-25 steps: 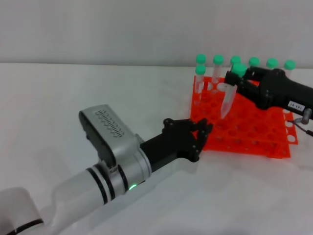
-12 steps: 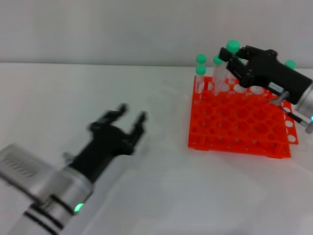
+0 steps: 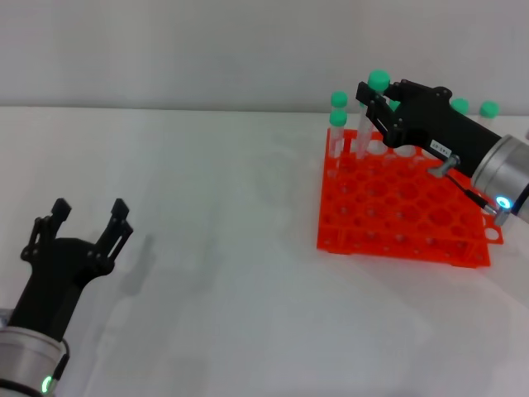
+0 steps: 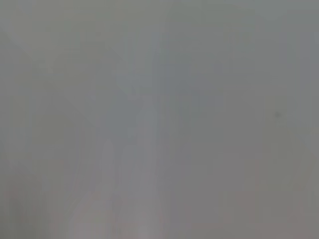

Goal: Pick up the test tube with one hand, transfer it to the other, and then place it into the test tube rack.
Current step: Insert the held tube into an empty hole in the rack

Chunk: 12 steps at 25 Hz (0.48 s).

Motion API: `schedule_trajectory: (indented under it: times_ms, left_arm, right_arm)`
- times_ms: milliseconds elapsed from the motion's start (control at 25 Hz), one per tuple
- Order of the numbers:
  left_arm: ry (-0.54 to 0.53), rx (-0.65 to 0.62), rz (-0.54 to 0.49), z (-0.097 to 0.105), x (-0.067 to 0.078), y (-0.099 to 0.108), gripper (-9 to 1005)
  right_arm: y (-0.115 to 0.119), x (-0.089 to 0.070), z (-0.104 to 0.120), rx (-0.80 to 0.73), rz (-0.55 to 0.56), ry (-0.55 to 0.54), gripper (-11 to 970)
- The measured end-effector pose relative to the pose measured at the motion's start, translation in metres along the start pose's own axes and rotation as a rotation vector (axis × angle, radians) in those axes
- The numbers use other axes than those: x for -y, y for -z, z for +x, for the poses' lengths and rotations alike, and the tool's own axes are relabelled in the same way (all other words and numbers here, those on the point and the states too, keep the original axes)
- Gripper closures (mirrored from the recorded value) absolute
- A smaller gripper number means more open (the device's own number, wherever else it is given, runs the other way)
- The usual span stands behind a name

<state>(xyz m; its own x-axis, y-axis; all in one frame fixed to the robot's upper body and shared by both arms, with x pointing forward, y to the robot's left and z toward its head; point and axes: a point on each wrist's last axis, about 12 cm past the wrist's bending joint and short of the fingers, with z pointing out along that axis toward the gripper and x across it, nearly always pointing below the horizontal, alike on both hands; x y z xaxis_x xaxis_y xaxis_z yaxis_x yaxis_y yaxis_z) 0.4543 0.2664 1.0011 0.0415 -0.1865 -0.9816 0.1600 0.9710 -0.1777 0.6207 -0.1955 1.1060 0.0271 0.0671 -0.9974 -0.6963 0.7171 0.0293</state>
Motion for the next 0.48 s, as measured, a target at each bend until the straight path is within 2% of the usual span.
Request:
schedule_trajectory:
  times_ms: [120,480]
  left_arm:
    - [-0.015,-0.012,-0.015,0.001,-0.006,0.003,115]
    - [-0.013,-0.012,-0.011,0.001,-0.005,0.002,115]
  right_arm:
    - [-0.003,0.001,0.000,-0.014,0.011,0.005,753]
    - [-0.022,-0.004,-0.002,-0.039,0.026,0.020,748]
